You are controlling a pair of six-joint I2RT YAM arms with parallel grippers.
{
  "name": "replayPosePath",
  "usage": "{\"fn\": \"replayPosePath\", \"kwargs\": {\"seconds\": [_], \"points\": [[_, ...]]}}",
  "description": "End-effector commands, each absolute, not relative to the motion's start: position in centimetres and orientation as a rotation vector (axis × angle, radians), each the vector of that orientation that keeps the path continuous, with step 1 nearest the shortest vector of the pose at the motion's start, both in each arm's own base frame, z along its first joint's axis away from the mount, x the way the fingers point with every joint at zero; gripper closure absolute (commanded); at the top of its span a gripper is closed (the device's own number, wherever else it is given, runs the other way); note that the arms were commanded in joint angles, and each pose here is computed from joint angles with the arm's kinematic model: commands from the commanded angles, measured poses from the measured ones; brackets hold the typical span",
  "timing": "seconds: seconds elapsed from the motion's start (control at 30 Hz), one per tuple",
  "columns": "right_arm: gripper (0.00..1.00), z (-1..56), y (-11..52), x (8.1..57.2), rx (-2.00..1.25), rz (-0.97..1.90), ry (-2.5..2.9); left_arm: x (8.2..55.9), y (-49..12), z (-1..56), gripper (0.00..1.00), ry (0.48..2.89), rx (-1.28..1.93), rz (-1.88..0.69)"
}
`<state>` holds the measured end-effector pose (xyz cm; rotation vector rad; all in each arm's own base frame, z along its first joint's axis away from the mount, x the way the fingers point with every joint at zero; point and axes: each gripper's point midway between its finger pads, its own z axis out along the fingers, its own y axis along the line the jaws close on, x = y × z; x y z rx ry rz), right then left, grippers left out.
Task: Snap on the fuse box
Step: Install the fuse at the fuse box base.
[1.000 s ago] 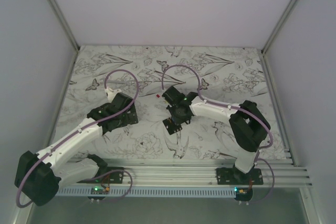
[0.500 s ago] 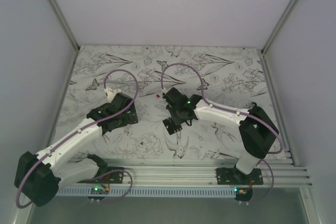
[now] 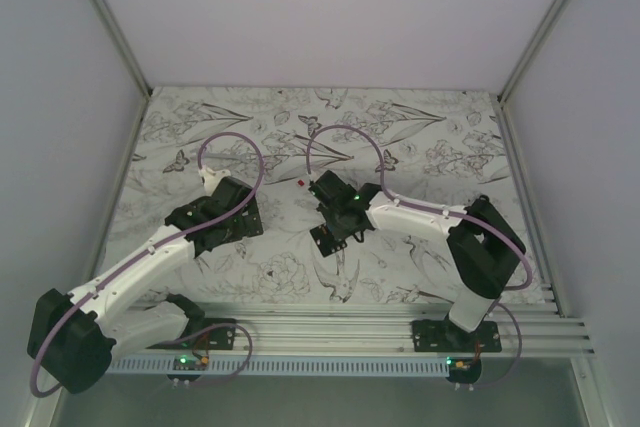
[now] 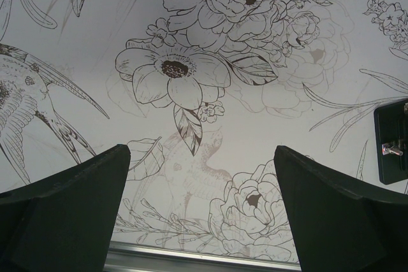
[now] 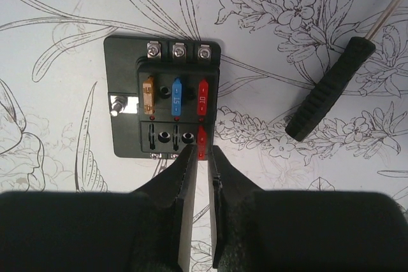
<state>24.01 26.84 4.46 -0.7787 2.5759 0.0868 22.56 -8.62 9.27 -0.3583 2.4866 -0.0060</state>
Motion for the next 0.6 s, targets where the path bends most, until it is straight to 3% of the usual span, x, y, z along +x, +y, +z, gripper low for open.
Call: {"fn": "replayPosePath", "kwargs": {"seconds": [0.0,0.2,0.33,0.57], "points": [[0.83,4.1,27.5,24.6,-0.776,0.084,2.557,21.7,-7.7,9.0,0.0,2.509,-0.365,0.036],[0.87,3.6,27.4,24.5,-0.774,0.072,2.573,21.7,-7.7,9.0,0.0,2.51,-0.365,0.037],[1.0,3.4,27.3,24.3,-0.774,0.068,2.586,21.7,-7.7,9.0,0.0,2.513,-0.365,0.039],[1.0,2.1,26.4,23.5,-0.793,0.017,2.642,21.7,-7.7,9.0,0.0,2.513,-0.365,0.039]]}}
